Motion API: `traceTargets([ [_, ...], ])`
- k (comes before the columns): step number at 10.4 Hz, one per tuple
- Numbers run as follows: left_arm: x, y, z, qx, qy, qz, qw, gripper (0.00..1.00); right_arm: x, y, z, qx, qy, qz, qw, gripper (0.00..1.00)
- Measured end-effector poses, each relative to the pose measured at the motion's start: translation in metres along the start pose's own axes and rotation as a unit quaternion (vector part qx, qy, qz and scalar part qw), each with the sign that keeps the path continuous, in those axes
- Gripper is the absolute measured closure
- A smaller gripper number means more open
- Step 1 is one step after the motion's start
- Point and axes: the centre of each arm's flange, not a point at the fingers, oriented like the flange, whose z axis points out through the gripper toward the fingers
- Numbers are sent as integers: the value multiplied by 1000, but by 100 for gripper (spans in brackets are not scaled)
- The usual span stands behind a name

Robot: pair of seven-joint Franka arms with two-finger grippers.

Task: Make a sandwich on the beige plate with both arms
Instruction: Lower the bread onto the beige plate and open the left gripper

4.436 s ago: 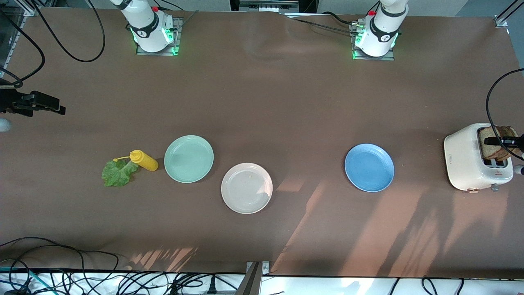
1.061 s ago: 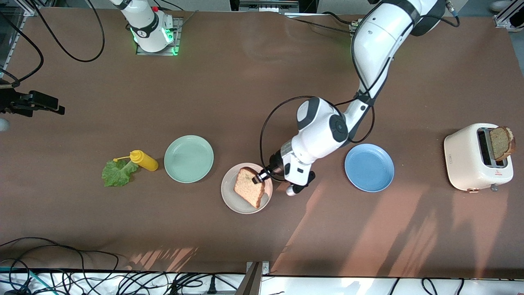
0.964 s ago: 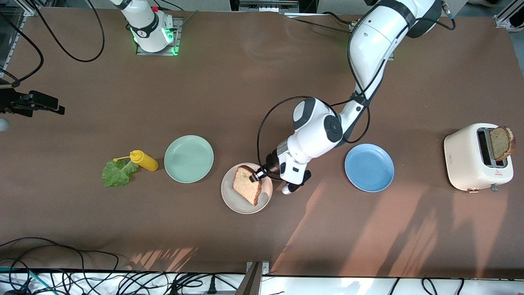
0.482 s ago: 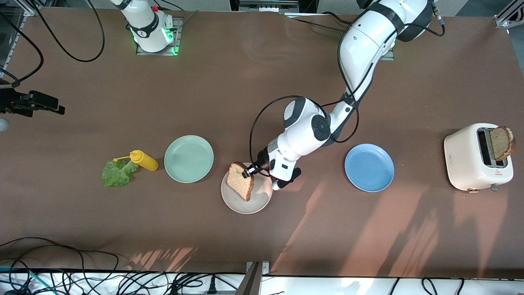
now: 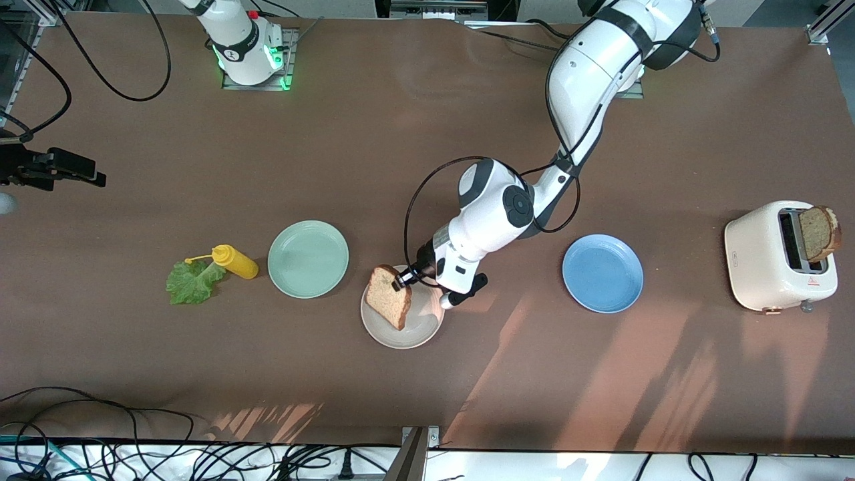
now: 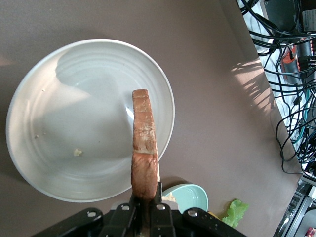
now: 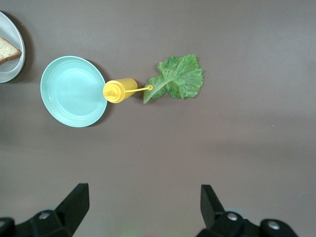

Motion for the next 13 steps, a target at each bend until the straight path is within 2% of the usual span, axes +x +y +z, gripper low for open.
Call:
traceTargets([
  [5,5,-8,8,5,1,14,1000,91,0,-1,0,0,0,-1,1000,0],
  [7,8,-9,8,6,3,13,1000,69,0,-1,0,0,0,-1,1000,0],
  [9,18,-9,2,3,9,9,1000,39,0,-1,0,0,0,-1,1000,0],
  [11,35,-14,-4,9,10,0,1000,29,0,-2,0,0,0,-1,1000,0],
  [13,48,-27,-5,46,-17,-11,999,23,0,-2,0,0,0,-2,1000,0],
])
